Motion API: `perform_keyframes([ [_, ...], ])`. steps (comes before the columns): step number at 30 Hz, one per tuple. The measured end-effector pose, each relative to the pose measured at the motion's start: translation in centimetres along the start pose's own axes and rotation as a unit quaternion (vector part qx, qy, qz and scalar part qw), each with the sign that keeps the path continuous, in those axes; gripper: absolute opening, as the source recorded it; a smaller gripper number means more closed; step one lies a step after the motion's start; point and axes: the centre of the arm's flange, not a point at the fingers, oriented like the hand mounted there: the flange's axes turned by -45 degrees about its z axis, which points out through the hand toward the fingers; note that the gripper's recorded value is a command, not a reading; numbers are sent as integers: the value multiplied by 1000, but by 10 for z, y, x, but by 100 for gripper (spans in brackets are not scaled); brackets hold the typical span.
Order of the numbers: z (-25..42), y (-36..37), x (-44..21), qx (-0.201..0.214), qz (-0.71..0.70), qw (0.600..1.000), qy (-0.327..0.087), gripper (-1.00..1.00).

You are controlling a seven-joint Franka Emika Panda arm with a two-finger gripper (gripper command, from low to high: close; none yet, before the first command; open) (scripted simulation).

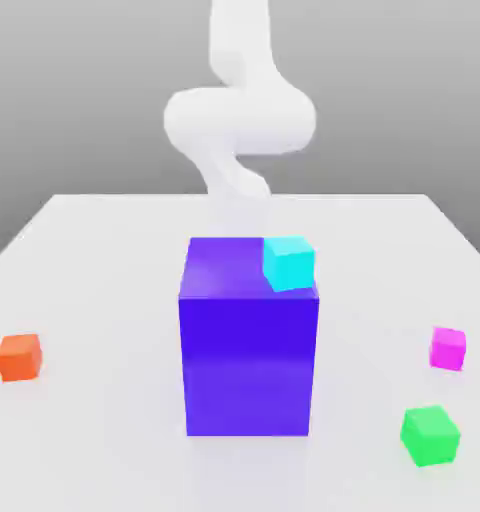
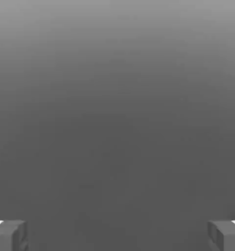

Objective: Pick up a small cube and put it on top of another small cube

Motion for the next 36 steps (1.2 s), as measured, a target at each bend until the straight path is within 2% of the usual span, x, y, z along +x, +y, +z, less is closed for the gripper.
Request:
perform_keyframes([
  [7, 118, -93, -54, 12, 45, 995, -91, 0],
  [14, 202, -178, -152, 5, 79, 981, -179, 0],
  [21, 249, -241, -280, -20, 104, 959, -262, 0],
  [28, 257, -274, -426, -60, 117, 932, -338, 0],
  [36, 299, -273, -490, -72, 125, 924, -354, 0],
])
